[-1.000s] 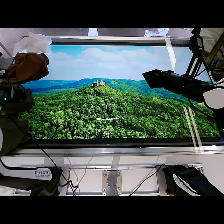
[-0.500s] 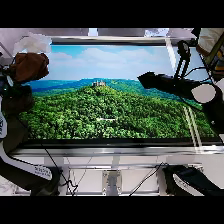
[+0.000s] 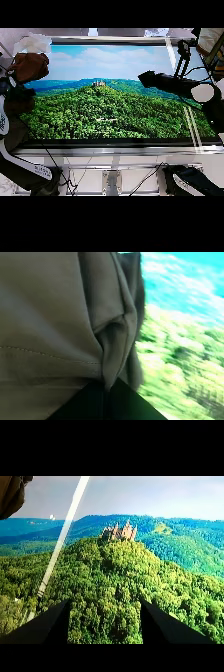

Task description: Fold the shirts.

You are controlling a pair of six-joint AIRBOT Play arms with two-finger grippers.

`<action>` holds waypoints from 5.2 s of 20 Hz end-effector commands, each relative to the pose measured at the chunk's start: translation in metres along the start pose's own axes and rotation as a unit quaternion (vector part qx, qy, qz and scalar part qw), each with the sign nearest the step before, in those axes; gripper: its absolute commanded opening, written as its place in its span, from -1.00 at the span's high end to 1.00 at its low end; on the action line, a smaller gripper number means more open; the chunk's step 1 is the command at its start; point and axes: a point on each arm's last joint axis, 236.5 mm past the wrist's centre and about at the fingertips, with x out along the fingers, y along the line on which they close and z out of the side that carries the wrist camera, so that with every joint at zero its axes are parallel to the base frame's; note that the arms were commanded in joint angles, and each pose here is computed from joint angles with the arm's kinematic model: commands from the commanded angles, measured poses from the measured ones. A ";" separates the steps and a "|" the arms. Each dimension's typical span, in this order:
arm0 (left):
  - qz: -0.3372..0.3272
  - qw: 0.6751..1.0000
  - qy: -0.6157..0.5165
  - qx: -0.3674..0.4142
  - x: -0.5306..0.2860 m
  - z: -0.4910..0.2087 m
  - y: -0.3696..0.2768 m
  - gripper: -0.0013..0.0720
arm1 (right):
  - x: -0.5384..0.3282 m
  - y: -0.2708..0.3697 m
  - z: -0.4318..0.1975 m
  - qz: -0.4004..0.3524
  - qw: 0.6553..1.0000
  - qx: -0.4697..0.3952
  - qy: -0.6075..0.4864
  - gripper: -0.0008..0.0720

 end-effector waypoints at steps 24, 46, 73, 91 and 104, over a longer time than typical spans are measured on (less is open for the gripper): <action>-0.466 0.860 -0.041 0.202 -0.288 -0.076 -0.426 -0.98 | -0.025 -0.086 -0.061 -0.159 0.957 -0.176 0.165 -0.45; -0.476 0.859 0.104 0.157 -0.172 -0.152 -0.514 -0.96 | -0.070 -0.146 -0.264 -0.078 0.910 0.221 0.343 -0.45; -0.508 0.843 0.060 0.167 -0.184 -0.138 -0.526 -0.96 | -0.032 -0.185 -0.279 -0.140 0.895 0.420 0.053 0.91; -0.511 0.853 0.083 0.061 -0.111 -0.135 -0.551 -0.61 | -0.087 -0.098 -0.105 -0.004 0.959 0.254 -0.123 0.90; -0.510 0.846 0.115 0.105 -0.093 -0.155 -0.567 -0.28 | -0.120 -0.097 -0.104 -0.050 0.949 0.268 -0.156 0.90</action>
